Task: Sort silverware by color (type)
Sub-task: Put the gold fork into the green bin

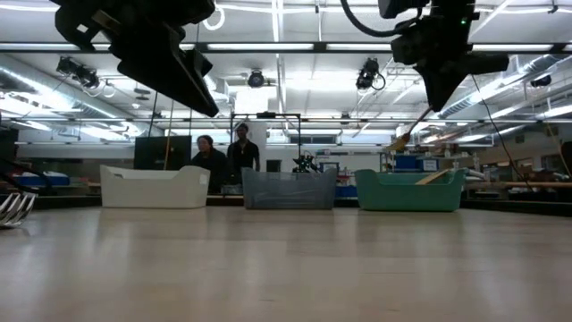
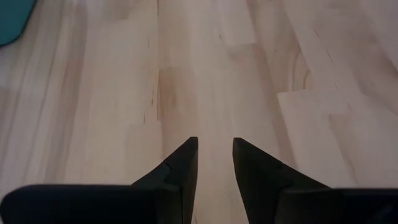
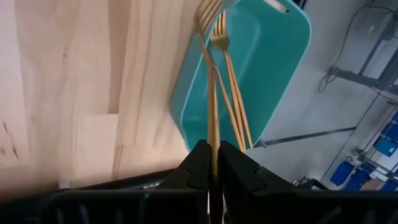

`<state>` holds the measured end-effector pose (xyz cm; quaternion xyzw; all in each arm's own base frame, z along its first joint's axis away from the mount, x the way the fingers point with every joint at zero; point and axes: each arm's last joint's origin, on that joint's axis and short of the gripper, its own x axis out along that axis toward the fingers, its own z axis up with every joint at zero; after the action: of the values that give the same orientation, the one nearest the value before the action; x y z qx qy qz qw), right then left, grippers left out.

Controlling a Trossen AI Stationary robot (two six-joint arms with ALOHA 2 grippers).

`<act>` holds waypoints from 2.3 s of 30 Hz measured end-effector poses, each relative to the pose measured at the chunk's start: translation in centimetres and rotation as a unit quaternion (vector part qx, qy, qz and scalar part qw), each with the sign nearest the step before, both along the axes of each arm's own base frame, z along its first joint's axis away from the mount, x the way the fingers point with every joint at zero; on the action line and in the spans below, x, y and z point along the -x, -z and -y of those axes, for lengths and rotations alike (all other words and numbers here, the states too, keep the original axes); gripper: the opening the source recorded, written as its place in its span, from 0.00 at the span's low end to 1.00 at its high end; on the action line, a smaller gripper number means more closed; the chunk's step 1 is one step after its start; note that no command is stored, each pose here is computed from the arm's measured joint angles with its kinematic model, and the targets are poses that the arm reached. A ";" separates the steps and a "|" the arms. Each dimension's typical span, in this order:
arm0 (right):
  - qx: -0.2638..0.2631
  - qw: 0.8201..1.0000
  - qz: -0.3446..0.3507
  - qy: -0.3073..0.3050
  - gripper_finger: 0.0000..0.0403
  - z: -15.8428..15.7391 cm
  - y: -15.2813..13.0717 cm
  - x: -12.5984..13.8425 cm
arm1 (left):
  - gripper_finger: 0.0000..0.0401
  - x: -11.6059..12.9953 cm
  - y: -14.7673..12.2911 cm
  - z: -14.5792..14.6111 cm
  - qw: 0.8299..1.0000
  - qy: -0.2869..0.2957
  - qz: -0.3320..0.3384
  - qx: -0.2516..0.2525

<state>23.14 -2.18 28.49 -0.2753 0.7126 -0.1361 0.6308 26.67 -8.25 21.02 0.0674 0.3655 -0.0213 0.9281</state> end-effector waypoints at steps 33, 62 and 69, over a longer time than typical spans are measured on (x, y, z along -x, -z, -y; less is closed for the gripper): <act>-0.033 0.998 -0.038 -0.033 0.08 9.3 0.1 0.8 | 0.27 0.0 0.0 0.0 1.000 -0.006 -0.001 0.006; -0.111 0.992 0.057 -0.026 0.08 13.8 1.9 2.1 | 0.27 0.0 0.1 0.0 1.000 -0.006 -0.004 0.005; -0.110 0.991 0.053 -0.051 0.08 14.2 4.3 2.4 | 0.27 0.1 0.1 0.0 1.000 -0.006 -0.009 0.003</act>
<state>20.71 -16.41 24.17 -0.2328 0.6741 -0.0390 0.6999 26.58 -8.21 20.88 0.0622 0.3741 -0.0175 0.9251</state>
